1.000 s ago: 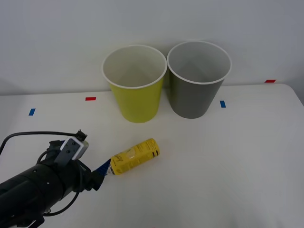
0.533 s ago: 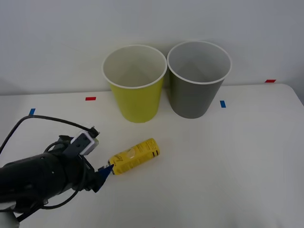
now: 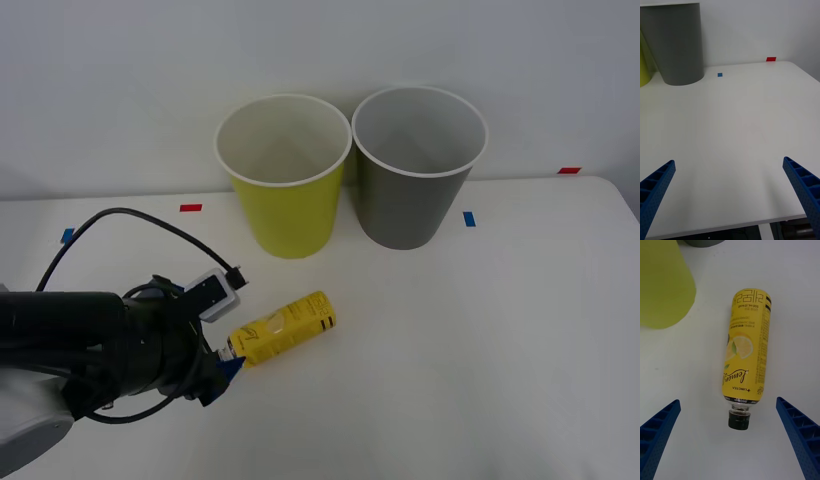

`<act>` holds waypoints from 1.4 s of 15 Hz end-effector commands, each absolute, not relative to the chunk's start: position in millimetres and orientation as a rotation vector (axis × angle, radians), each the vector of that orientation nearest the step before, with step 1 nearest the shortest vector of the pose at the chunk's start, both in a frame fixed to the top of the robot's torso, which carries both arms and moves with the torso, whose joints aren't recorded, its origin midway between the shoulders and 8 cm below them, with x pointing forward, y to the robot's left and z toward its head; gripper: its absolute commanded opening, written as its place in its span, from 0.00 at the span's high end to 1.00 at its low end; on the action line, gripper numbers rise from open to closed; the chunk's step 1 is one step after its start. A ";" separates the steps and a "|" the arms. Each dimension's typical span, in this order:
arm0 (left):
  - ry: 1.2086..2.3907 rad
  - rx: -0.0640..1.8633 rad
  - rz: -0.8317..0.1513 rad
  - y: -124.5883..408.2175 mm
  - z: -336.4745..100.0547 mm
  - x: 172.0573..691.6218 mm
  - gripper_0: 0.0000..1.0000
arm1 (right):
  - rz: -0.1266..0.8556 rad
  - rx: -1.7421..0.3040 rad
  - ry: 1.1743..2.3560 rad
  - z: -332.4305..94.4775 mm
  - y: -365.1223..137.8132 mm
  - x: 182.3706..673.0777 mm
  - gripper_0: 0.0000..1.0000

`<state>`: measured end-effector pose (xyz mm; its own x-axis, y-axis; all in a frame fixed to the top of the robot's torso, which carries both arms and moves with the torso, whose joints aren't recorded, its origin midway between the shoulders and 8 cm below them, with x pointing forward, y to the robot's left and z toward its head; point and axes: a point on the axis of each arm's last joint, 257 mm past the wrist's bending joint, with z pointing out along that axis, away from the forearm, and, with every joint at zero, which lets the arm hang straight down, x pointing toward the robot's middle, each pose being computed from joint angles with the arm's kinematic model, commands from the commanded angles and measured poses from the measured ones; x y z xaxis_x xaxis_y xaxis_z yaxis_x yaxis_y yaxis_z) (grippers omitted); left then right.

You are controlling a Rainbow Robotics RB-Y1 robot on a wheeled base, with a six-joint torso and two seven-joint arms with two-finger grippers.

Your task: Put cans in the gray bin and PET bottles in the light green bin.

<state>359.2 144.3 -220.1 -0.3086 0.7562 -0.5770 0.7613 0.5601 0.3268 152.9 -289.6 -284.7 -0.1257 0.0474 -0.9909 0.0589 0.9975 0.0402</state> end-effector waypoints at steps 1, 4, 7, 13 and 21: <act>2.080 1.318 0.090 134.8 -229.0 357.7 0.15 | -0.010 0.080 1.697 -284.7 -289.6 152.8 0.00; 2.085 1.347 0.116 123.2 -230.0 374.1 0.14 | -0.010 0.080 1.697 -284.7 -289.6 152.8 0.00; 2.098 1.330 0.049 105.9 -231.9 376.8 0.15 | -0.010 0.080 1.697 -284.7 -289.6 152.8 0.00; 2.107 1.344 0.021 89.1 -235.6 372.9 0.15 | -0.010 0.080 1.697 -284.7 -289.6 152.8 0.00; 2.088 1.408 0.099 58.7 -250.9 406.1 0.15 | -0.010 0.080 1.697 -284.7 -289.6 152.8 0.00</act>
